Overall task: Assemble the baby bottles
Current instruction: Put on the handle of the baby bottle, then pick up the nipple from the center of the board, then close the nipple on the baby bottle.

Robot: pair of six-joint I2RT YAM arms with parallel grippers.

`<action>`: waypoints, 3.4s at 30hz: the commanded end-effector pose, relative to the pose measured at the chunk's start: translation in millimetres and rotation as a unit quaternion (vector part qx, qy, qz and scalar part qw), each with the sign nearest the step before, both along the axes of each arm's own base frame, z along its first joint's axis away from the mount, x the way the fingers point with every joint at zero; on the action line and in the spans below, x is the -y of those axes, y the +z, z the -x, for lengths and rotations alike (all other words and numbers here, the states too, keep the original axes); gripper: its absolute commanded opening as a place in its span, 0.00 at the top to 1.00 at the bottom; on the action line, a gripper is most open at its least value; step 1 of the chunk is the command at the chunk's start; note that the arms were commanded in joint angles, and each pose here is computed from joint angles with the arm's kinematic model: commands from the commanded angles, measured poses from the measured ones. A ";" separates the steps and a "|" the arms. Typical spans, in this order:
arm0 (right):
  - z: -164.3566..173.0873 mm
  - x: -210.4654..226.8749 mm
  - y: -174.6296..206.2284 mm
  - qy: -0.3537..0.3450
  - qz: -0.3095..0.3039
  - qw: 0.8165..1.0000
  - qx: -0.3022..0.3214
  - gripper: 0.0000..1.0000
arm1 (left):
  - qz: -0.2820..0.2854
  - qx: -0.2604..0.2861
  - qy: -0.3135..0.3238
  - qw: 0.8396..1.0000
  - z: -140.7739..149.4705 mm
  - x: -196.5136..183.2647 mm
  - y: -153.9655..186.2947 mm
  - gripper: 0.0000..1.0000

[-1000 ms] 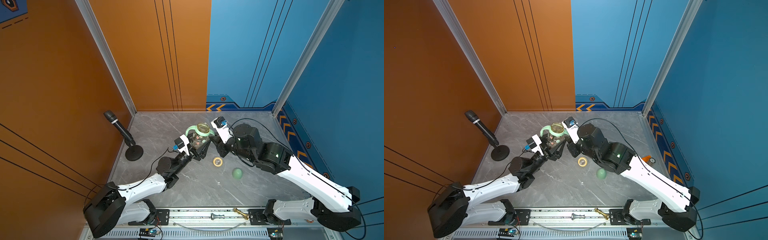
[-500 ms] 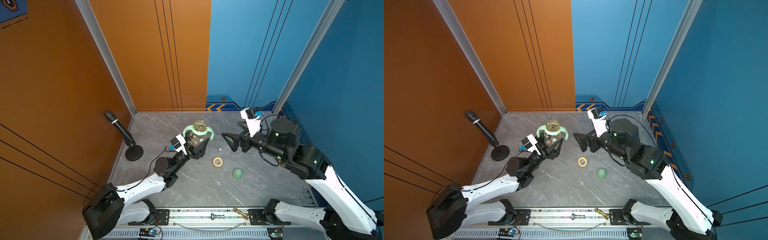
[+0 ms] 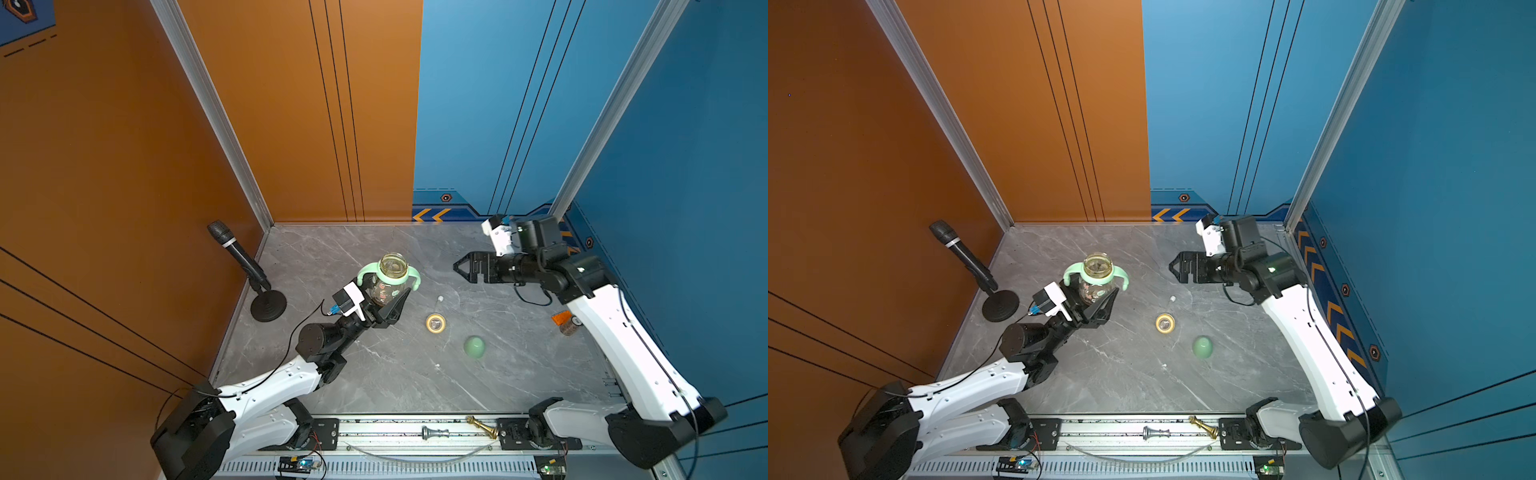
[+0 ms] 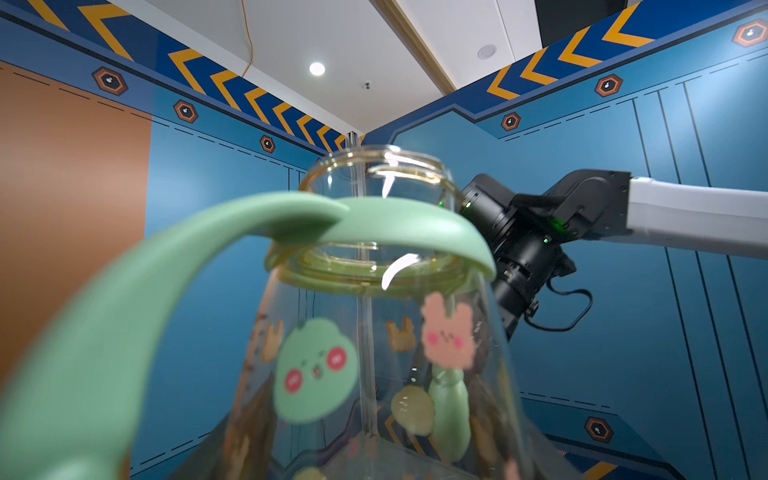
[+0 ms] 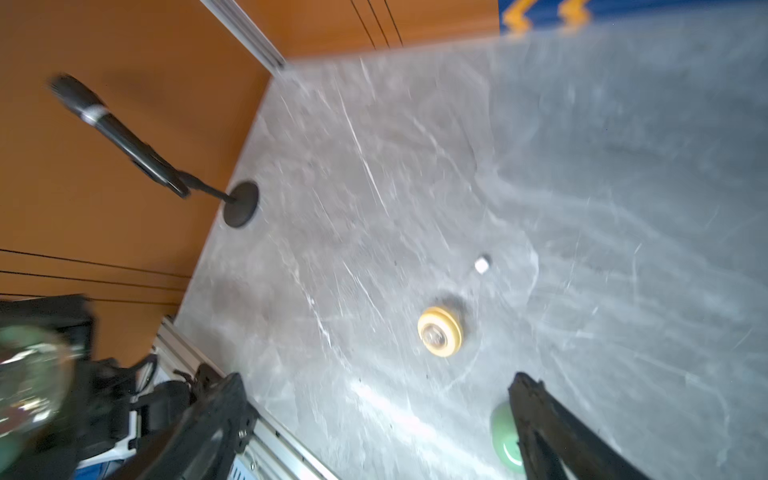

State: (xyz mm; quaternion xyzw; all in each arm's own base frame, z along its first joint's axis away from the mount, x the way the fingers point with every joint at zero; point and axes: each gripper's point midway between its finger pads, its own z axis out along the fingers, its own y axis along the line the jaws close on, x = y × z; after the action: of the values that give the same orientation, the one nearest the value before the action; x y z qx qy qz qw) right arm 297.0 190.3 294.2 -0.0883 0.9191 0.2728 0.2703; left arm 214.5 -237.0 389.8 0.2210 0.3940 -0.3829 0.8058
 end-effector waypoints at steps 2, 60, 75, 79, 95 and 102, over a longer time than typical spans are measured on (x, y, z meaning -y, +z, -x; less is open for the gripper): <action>15.0 -17.0 -95.1 0.014 0.091 0.985 -0.147 0.01 | 0.006 0.028 0.023 0.999 11.0 -20.1 2.2 0.78; -5.8 -37.7 -259.0 -0.090 0.399 0.911 -0.048 0.40 | 0.030 -0.009 0.049 0.998 10.6 -57.0 -21.0 0.79; -2.1 -20.4 -59.4 -0.039 0.219 0.974 0.050 0.50 | 0.023 -0.009 0.040 0.999 4.8 -49.2 -16.8 0.79; 12.3 -11.5 31.0 0.009 0.136 0.987 0.083 0.51 | 0.014 -0.005 0.045 0.999 -0.8 -40.2 -14.6 0.80; 60.1 -53.4 212.2 0.160 -0.087 0.962 0.203 0.51 | -0.011 0.009 0.053 0.998 -10.7 -17.5 -10.8 0.80; 64.8 -66.1 225.1 0.183 -0.130 0.953 0.202 0.51 | -0.030 0.002 0.025 0.999 -9.3 -6.8 -23.4 0.79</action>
State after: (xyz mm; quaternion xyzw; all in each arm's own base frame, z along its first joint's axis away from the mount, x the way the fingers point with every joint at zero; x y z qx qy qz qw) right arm 240.7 248.7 508.4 -0.2591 0.7880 0.3767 0.4122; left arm 231.0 -226.2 354.7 0.2267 0.4327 -0.3376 0.8046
